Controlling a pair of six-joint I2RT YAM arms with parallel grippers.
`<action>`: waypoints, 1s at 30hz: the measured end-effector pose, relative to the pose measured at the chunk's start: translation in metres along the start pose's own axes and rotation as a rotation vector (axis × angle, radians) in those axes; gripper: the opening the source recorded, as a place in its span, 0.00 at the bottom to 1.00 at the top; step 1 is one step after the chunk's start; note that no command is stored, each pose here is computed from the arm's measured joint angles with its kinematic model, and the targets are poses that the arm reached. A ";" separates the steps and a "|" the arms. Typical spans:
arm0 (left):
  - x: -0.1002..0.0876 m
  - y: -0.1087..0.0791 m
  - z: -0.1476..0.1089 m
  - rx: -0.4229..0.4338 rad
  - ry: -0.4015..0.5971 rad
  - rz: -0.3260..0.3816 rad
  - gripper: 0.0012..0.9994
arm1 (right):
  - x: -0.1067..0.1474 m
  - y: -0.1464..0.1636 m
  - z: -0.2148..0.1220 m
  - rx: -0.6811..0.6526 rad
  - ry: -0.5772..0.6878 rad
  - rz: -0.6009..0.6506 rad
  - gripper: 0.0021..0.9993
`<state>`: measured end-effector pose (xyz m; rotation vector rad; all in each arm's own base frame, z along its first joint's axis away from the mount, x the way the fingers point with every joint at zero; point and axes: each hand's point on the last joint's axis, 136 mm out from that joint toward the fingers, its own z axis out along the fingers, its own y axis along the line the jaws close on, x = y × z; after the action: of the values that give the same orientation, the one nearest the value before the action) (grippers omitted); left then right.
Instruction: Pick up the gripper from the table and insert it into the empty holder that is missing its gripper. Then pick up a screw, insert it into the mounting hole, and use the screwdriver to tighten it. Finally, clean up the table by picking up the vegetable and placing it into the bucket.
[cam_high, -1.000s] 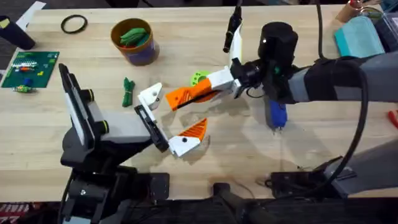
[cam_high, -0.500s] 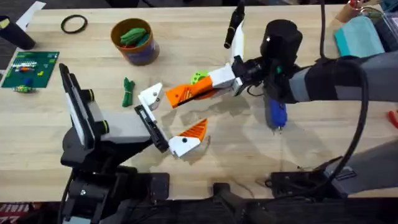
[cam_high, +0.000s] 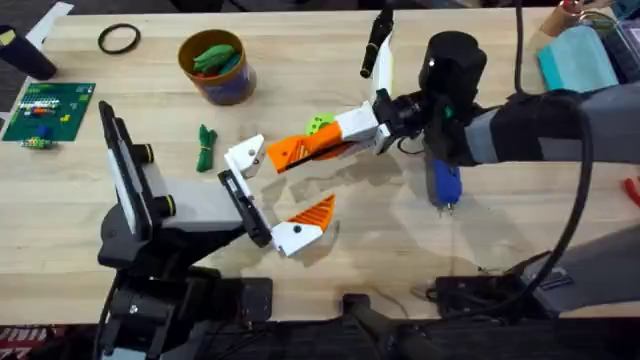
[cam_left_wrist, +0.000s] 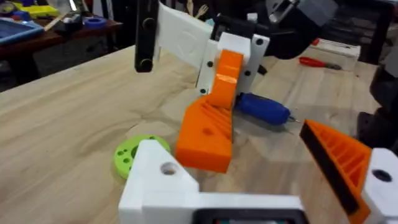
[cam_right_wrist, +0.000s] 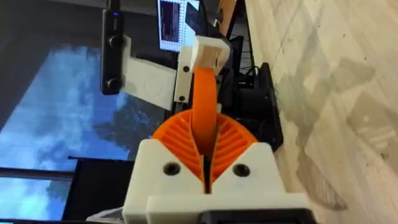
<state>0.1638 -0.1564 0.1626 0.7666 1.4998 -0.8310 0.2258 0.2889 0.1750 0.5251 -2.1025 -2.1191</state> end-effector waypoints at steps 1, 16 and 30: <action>0.000 -0.001 0.000 0.008 0.001 -0.001 0.98 | 0.000 0.000 0.000 0.000 0.000 0.000 0.01; 0.001 -0.009 0.000 0.050 0.004 0.015 0.98 | 0.000 -0.001 0.000 0.001 0.001 0.027 0.01; 0.001 -0.010 0.000 0.058 0.004 0.032 0.98 | 0.005 -0.006 0.000 0.004 0.002 0.033 0.01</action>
<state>0.1551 -0.1613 0.1618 0.8335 1.4692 -0.8522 0.2223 0.2873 0.1686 0.4888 -2.0996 -2.0966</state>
